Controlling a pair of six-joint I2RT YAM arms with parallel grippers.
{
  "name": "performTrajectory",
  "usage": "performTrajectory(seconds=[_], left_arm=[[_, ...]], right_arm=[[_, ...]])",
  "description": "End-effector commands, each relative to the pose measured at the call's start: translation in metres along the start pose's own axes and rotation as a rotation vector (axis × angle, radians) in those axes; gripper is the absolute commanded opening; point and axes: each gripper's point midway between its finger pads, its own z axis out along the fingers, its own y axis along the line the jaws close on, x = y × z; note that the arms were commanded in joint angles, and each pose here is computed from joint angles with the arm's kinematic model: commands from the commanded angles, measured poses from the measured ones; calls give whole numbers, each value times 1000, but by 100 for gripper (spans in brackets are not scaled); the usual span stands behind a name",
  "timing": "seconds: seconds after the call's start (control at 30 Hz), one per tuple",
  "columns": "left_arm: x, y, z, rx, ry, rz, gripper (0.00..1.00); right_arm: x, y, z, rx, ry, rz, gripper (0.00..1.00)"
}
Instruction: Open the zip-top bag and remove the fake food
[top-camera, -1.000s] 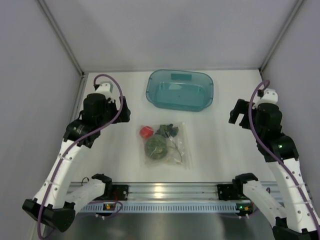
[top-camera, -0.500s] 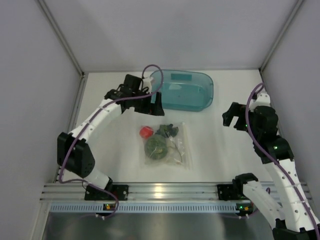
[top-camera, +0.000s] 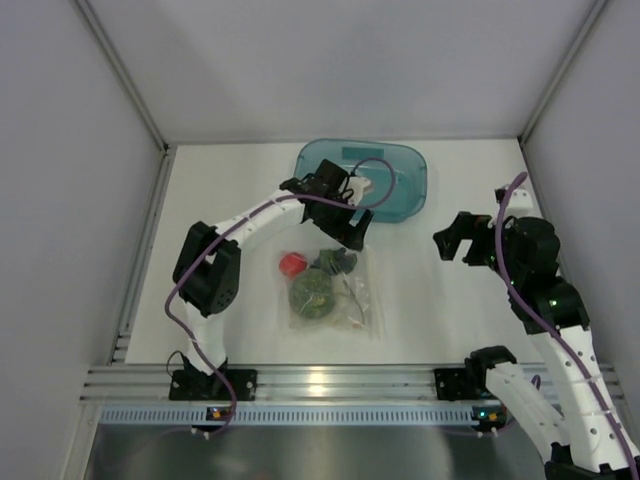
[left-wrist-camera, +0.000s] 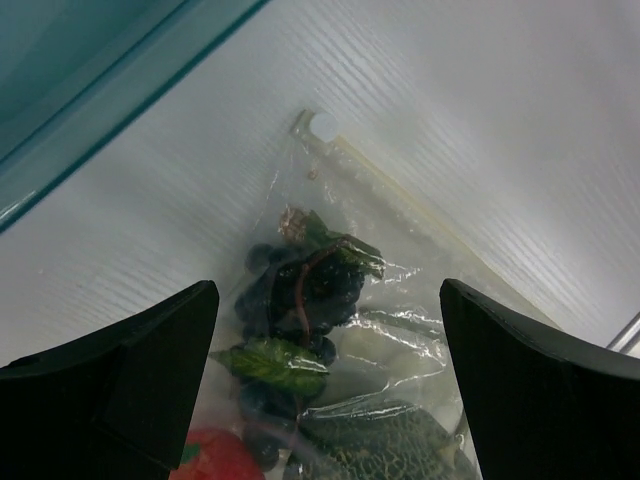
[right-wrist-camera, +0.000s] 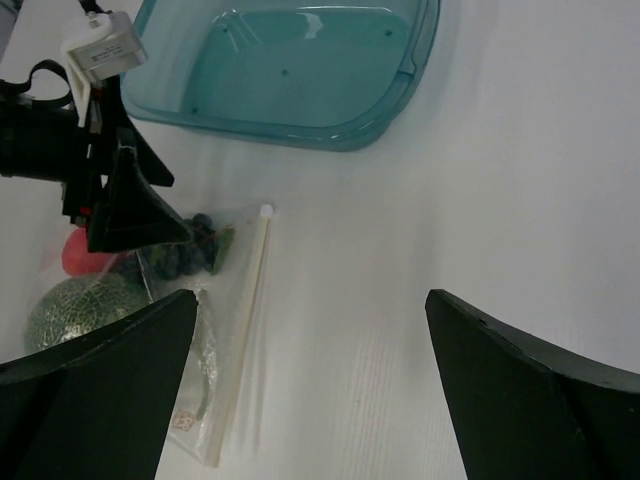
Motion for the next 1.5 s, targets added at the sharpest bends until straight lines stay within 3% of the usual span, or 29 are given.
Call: performTrajectory(seconds=[0.0,0.37,0.47,0.6,0.7,0.8,0.9,1.2,1.47], left_arm=[[-19,-7,10,-48,-38,141,99],[21,-4,57,-112,97,164,98],[28,-7,66,-109,119,165,92],[32,-4,70,-124,132,144,72],[28,-6,68,-123,118,133,45],[21,-10,62,-122,95,123,28],[12,-10,54,-138,69,121,3],[-16,-29,15,-121,-83,84,0],[-43,-54,-48,-82,-303,73,0]], right_arm=[[-15,15,-6,-79,-63,-31,99],[-18,33,-16,-178,-86,-44,99],[-17,35,-18,-187,-84,-45,99],[-17,34,-22,-185,-89,-47,99],[-18,34,-24,-183,-98,-48,99],[-17,33,-22,-177,-93,-46,100],[-15,32,-21,-176,-89,-43,99],[-7,31,-11,-180,-72,-29,99],[4,50,0,-298,-40,36,99]])
